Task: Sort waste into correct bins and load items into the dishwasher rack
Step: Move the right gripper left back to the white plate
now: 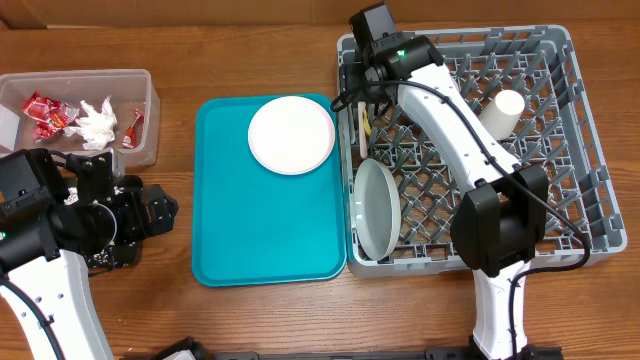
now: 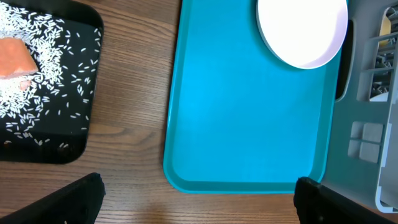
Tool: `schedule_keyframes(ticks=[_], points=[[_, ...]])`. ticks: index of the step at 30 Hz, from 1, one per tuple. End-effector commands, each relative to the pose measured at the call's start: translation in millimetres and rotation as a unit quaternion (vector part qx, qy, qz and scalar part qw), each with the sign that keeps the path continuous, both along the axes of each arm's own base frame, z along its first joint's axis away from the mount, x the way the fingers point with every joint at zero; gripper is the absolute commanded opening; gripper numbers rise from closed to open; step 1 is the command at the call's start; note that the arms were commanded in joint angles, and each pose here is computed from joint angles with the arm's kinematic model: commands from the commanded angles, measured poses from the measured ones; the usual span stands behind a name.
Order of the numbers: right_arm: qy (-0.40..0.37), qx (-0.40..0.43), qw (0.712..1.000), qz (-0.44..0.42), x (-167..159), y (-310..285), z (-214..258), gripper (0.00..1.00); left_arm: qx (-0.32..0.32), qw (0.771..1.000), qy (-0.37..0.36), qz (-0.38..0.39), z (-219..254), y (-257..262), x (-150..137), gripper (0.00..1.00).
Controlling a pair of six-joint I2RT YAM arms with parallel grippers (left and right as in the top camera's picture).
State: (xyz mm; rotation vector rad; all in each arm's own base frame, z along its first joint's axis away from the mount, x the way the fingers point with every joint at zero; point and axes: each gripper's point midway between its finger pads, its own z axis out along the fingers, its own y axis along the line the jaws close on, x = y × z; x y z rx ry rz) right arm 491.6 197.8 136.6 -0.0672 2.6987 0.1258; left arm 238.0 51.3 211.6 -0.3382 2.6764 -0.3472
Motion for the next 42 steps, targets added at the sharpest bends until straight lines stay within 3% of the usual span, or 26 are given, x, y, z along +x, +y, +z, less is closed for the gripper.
schedule_keyframes(ticks=[1, 10, 24, 32, 39, 42], points=[[-0.055, 0.038, 0.998, 0.006, -4, 14, 64, 0.73, -0.004, 1.000, 0.001, -0.003, -2, -1, 1, 1.00], [-0.046, 0.129, 0.986, 0.092, -42, 74, 98, 0.71, -0.004, 1.000, 0.001, -0.003, -2, -1, 1, 1.00], [0.074, 0.128, 0.989, -0.005, -96, 111, 41, 0.60, -0.004, 1.000, 0.001, -0.003, -2, -1, 1, 1.00], [0.046, 0.076, 0.990, -0.110, -116, 121, 17, 0.90, -0.004, 1.000, 0.001, -0.003, -2, -1, 1, 1.00], [0.058, 0.098, 0.979, -0.171, -108, 111, -4, 0.90, -0.004, 1.000, 0.001, -0.003, -2, -1, 1, 1.00], [0.075, 0.116, 0.976, -0.170, -107, 114, -5, 0.84, -0.004, 1.000, 0.001, -0.003, -2, -1, 1, 1.00]])
